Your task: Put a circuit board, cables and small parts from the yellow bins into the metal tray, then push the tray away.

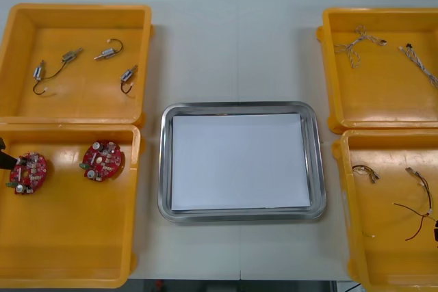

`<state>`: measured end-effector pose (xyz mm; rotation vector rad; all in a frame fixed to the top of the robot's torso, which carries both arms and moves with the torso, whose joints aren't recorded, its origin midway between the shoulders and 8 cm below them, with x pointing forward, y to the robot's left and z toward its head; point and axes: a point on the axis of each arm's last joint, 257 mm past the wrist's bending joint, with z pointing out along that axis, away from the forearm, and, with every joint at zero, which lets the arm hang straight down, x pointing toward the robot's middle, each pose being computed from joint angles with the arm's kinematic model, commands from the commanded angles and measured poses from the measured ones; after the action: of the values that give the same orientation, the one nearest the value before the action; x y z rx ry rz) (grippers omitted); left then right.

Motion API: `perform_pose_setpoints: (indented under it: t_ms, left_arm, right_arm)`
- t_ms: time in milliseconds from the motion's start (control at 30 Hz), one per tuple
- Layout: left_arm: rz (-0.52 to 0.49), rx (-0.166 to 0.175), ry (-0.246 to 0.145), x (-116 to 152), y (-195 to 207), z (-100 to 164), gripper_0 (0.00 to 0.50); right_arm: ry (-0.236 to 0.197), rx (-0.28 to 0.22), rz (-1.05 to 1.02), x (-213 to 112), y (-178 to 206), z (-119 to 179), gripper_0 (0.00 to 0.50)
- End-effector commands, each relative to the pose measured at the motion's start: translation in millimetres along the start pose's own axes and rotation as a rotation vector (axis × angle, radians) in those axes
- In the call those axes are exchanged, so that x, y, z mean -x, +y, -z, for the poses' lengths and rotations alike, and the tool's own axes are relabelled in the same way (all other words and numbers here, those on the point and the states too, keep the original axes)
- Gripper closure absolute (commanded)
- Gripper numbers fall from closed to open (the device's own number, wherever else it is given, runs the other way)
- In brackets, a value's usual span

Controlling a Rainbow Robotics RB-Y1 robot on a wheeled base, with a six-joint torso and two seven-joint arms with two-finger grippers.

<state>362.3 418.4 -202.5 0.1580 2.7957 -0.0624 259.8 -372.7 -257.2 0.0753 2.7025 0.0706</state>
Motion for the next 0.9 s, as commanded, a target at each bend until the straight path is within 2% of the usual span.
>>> perform_pose_setpoints:
  t_ms: [33, 67, 100, 133, 167, 200, 267, 433, 633, 800, 900]
  left_arm:
    - [0.136, 0.041, -0.054, 13.6, 14.3, 18.6, 0.000]
    - [0.141, 0.041, -0.058, 13.9, 14.7, 18.4, 0.000]
    - [0.152, 0.039, -0.062, 13.5, 14.6, 15.8, 0.000]
    - [0.162, 0.036, -0.070, 13.7, 14.4, 14.0, 0.000]
    - [0.170, 0.033, -0.073, 12.8, 14.6, 12.6, 0.000]
    - [0.182, 0.029, -0.085, 13.1, 15.7, 10.9, 0.000]
    - [0.194, 0.028, -0.099, 12.9, 17.4, 8.3, 0.000]
    - [0.211, 0.027, -0.116, 8.1, 19.7, -1.3, 0.000]
    - [0.241, 0.021, -0.143, 2.7, 22.1, -15.3, 0.000]
    - [0.264, 0.013, -0.142, -4.4, 20.7, -24.4, 0.000]
    - [0.279, 0.005, -0.142, -10.2, 19.1, -31.2, 0.000]
  right_arm:
    - [-0.014, -0.002, -0.037, -2.4, 0.6, 6.8, 0.500]
    - [-0.013, -0.003, -0.037, -2.7, 0.0, 7.0, 0.488]
    - [-0.010, -0.001, -0.035, -3.6, 0.7, 6.7, 0.435]
    - [-0.010, 0.000, -0.035, -3.7, 1.1, 6.7, 0.331]
    - [-0.011, 0.001, -0.035, -3.0, 1.3, 6.8, 0.274]
    - [-0.011, 0.003, -0.032, -3.0, 2.1, 7.0, 0.137]
    - [-0.010, 0.004, -0.032, -3.5, 2.7, 7.2, 0.000]
    - [-0.005, 0.007, -0.042, -4.7, 4.3, 8.6, 0.000]
    - [-0.019, -0.008, -0.056, 5.9, -0.5, 15.3, 0.000]
    - [-0.042, -0.019, -0.054, 21.5, -2.9, 22.4, 0.000]
    - [-0.039, -0.032, -0.084, 29.2, -5.3, 27.4, 0.000]
